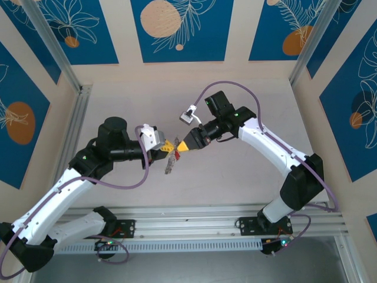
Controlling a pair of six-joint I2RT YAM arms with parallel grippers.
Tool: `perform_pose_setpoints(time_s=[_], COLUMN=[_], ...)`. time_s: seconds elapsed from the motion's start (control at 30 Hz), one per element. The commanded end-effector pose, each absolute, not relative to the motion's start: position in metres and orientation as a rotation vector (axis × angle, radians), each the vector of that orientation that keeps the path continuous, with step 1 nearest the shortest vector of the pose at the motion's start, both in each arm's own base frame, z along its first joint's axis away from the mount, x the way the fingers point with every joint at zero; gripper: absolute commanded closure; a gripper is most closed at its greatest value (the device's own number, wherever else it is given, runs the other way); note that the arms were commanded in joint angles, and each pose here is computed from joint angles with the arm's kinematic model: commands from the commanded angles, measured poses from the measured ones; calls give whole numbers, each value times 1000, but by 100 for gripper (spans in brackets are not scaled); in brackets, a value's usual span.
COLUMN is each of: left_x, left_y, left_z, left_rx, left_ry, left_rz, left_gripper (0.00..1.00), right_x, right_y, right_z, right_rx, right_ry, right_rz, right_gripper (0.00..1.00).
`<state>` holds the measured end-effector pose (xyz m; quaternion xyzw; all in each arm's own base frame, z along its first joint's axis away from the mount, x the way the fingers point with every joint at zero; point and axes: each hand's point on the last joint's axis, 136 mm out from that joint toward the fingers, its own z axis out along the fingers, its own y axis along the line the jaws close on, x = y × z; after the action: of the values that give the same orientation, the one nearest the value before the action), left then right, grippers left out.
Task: Put the keys on the keyring
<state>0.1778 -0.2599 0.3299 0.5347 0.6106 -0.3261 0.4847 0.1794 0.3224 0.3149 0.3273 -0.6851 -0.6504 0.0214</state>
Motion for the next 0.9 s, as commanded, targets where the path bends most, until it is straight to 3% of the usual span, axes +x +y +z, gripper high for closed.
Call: perform_pose_setpoints(time_s=[0.0,0.87], left_x=[168,171], left_y=[-261,-264], left_z=[348,346], left_rx=[1306,1291], left_ry=[1386,1395], left_rz=[-823,-845], left_gripper=[100,100], right_x=[186,205], right_y=[322,324], right_z=[313,298], right_rx=[972,874], right_ry=[-2141,-2295], right_rz=[-1993,-1883], right_gripper=[100,100])
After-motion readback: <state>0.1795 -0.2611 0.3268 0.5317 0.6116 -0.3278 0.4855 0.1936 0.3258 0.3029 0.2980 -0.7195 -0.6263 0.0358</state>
